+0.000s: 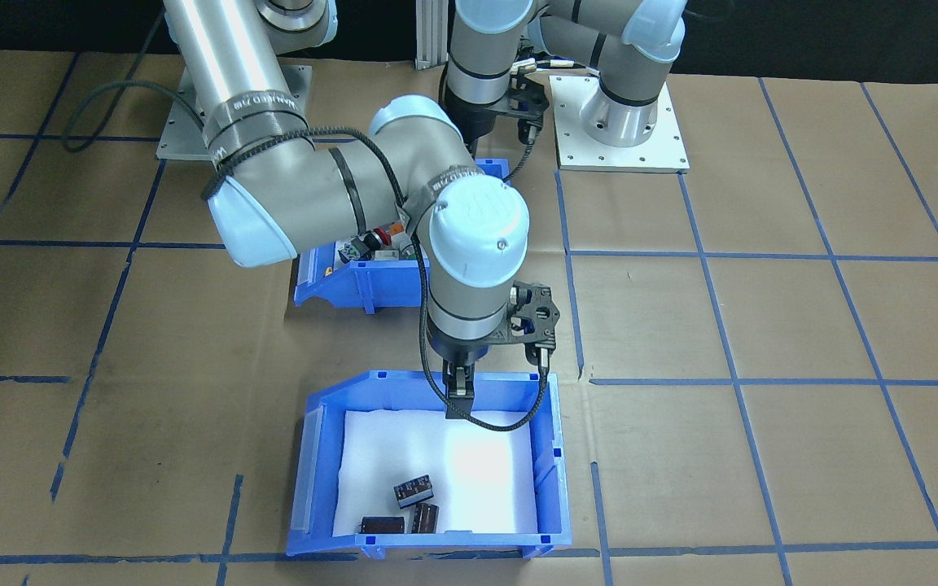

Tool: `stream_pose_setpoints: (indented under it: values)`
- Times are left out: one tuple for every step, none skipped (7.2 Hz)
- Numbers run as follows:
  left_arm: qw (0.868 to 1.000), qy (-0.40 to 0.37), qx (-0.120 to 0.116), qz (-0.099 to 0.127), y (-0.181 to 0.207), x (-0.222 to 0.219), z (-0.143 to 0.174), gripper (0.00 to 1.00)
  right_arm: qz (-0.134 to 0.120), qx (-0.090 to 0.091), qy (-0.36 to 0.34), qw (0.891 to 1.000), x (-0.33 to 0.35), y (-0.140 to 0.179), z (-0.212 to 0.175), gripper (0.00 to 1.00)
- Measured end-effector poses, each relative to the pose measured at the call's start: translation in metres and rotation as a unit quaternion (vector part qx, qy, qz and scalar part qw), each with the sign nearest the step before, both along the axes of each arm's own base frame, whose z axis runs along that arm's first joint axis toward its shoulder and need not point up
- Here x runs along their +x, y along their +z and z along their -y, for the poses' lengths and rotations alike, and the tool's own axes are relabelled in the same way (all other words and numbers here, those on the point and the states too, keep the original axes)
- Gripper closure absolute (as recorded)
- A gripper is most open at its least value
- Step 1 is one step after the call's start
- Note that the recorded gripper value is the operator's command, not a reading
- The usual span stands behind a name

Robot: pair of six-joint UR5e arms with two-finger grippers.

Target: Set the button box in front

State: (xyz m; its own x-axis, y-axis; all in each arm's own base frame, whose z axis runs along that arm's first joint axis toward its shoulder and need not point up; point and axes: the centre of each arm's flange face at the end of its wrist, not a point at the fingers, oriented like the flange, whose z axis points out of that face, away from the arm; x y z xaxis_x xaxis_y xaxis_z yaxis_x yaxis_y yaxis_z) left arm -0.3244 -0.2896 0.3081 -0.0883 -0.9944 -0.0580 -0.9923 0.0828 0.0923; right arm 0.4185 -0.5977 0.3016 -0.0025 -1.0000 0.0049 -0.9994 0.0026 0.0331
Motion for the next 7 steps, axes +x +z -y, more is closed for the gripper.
stream_pose_setpoints:
  values:
    - [1.000,-0.002,-0.003,-0.004,-0.006,-0.013,-0.006,0.02,0.001,-0.002,0.000,1.000,0.002,-0.013,0.004,0.03]
    - [1.000,-0.003,-0.002,-0.005,-0.009,-0.018,-0.009,0.03,0.001,-0.001,0.000,1.000,0.003,-0.022,0.006,0.31]
    - [1.000,0.003,0.002,-0.003,-0.014,-0.021,-0.010,0.04,0.000,0.000,0.001,1.000,0.003,-0.026,0.007,0.60]
    - [1.000,0.008,0.009,0.002,-0.021,-0.024,-0.011,0.07,0.000,-0.001,0.001,1.000,0.003,-0.026,0.008,0.79]
    - [1.000,0.007,0.017,0.007,-0.029,-0.029,-0.013,0.14,-0.001,-0.003,0.002,1.000,0.003,-0.024,0.008,0.91]
    - [1.000,0.004,0.019,0.010,-0.038,-0.035,-0.013,0.19,-0.001,-0.005,0.002,1.000,0.003,-0.021,0.008,0.93]
    - [1.000,0.006,0.009,0.004,-0.048,-0.042,-0.007,0.54,-0.001,-0.008,0.002,1.000,0.003,-0.018,0.009,0.93]
